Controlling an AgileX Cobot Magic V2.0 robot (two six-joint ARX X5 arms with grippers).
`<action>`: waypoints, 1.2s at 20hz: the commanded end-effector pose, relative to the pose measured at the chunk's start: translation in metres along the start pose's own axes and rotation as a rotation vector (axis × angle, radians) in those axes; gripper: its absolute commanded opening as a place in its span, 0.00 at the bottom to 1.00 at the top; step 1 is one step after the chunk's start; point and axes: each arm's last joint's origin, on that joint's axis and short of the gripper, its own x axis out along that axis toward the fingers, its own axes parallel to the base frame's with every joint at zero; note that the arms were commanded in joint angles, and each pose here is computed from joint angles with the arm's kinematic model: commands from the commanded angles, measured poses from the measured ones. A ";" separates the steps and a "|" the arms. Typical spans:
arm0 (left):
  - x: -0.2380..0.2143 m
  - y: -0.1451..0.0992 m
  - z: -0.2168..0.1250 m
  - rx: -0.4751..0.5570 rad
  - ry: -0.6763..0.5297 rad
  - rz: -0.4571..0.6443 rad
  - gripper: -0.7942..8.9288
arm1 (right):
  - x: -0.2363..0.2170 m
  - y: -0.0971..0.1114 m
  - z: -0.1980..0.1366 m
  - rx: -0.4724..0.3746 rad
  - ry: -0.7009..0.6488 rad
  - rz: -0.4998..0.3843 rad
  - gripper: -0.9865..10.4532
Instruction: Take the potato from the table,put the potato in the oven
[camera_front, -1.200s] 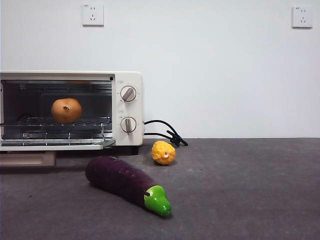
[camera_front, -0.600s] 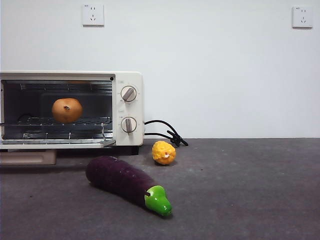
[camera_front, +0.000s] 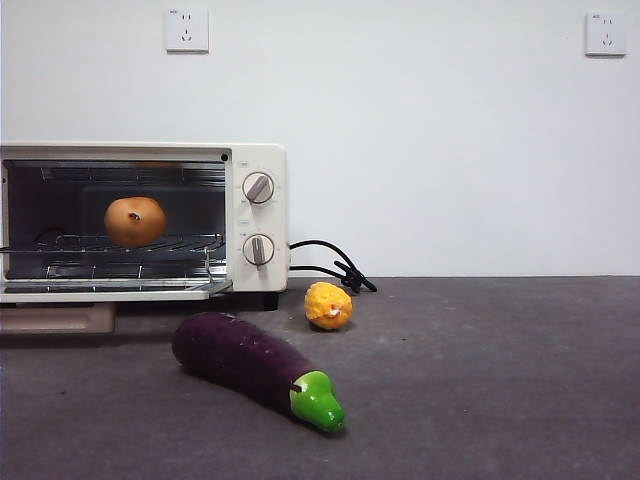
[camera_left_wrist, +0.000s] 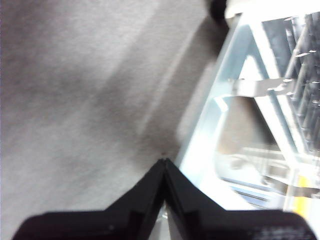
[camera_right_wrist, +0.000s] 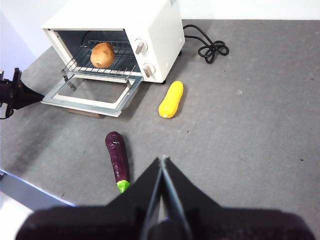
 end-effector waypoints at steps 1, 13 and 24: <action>0.005 0.004 -0.006 0.004 0.027 0.072 0.07 | 0.001 -0.001 -0.003 -0.004 0.015 -0.015 0.08; 0.007 0.000 -0.008 0.055 0.051 0.040 0.07 | 0.001 -0.001 -0.002 -0.005 0.013 -0.018 0.08; 0.008 -0.005 -0.007 0.032 0.067 -0.058 0.07 | 0.001 -0.001 -0.002 -0.006 0.012 -0.018 0.08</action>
